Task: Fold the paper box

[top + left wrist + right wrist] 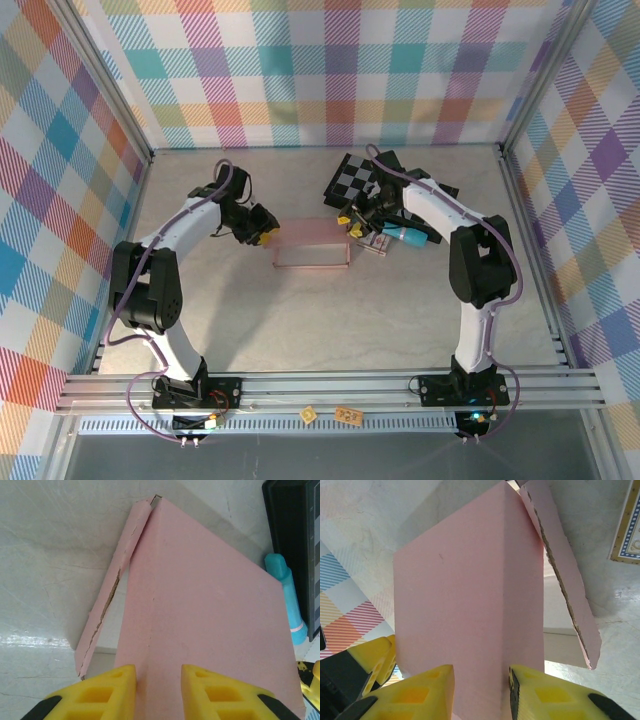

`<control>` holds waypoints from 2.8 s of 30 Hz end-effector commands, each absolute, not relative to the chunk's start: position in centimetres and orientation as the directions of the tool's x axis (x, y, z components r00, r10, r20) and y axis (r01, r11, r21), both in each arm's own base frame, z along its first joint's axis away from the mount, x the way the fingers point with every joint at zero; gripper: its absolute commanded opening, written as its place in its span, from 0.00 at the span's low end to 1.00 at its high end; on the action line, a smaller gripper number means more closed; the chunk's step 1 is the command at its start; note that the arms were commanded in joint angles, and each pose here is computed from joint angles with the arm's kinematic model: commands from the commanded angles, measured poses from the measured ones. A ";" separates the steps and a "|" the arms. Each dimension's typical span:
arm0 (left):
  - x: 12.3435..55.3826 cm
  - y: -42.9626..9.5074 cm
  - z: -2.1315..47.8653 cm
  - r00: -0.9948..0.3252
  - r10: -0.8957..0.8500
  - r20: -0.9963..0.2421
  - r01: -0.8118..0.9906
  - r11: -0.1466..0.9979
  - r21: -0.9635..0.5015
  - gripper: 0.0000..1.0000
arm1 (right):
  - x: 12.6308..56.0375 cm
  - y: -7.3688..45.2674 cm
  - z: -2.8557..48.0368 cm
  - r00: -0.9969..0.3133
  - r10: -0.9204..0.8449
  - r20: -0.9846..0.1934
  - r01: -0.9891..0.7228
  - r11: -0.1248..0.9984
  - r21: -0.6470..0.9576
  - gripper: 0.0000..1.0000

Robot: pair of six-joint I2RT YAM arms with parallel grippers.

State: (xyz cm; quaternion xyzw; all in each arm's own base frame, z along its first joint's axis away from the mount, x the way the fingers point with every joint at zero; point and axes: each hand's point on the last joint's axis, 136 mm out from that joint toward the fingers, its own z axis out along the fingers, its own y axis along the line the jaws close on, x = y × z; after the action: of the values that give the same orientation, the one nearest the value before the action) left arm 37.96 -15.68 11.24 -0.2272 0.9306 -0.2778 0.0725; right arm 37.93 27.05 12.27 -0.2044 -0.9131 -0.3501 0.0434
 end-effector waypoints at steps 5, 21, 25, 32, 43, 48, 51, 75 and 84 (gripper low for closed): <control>37.3 -16.4 10.3 -0.896 -0.444 0.019 -0.379 0.741 -0.555 0.26 | 37.0 27.0 10.7 -0.917 0.310 0.252 0.399 0.689 0.605 0.34; 35.9 -16.8 9.0 -0.905 -0.424 0.036 -0.374 0.753 -0.541 0.19 | 36.0 26.5 8.3 -0.915 0.299 0.271 0.402 0.711 0.577 0.28; 35.5 -17.0 8.6 -0.909 -0.416 0.044 -0.373 0.759 -0.535 0.17 | 35.9 26.5 7.7 -0.914 0.297 0.276 0.404 0.715 0.570 0.24; 34.5 -16.5 7.5 -0.915 -0.400 0.049 -0.372 0.791 -0.486 0.16 | 35.4 25.9 6.6 -0.910 0.302 0.283 0.411 0.743 0.529 0.19; 34.8 -15.2 8.9 -0.928 -0.371 -0.016 -0.330 0.843 -0.425 0.36 | 35.2 24.8 6.7 -0.928 0.283 0.244 0.369 0.798 0.477 0.18; 35.8 -15.7 10.1 -0.935 -0.350 -0.055 -0.288 0.842 -0.457 0.43 | 35.5 24.8 7.1 -0.937 0.264 0.229 0.345 0.805 0.482 0.22; 36.3 -16.5 9.4 -0.942 -0.334 -0.045 -0.271 0.828 -0.490 0.44 | 35.6 25.0 7.2 -0.939 0.254 0.232 0.338 0.805 0.487 0.25; 35.6 -15.9 4.5 -0.953 -0.303 -0.012 -0.267 0.857 -0.441 0.34 | 34.5 24.2 4.2 -0.952 0.199 0.231 0.287 0.844 0.454 0.42; 35.7 -16.1 3.8 -0.954 -0.301 -0.011 -0.264 0.853 -0.450 0.24 | 34.5 24.1 3.4 -0.953 0.195 0.232 0.283 0.849 0.446 0.36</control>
State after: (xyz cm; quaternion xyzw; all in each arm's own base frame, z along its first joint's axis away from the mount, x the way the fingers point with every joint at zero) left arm 36.30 -16.14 5.12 -0.1513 0.9589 -0.2343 0.0528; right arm 35.22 24.46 4.86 -0.1298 -0.9547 -0.2573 0.0743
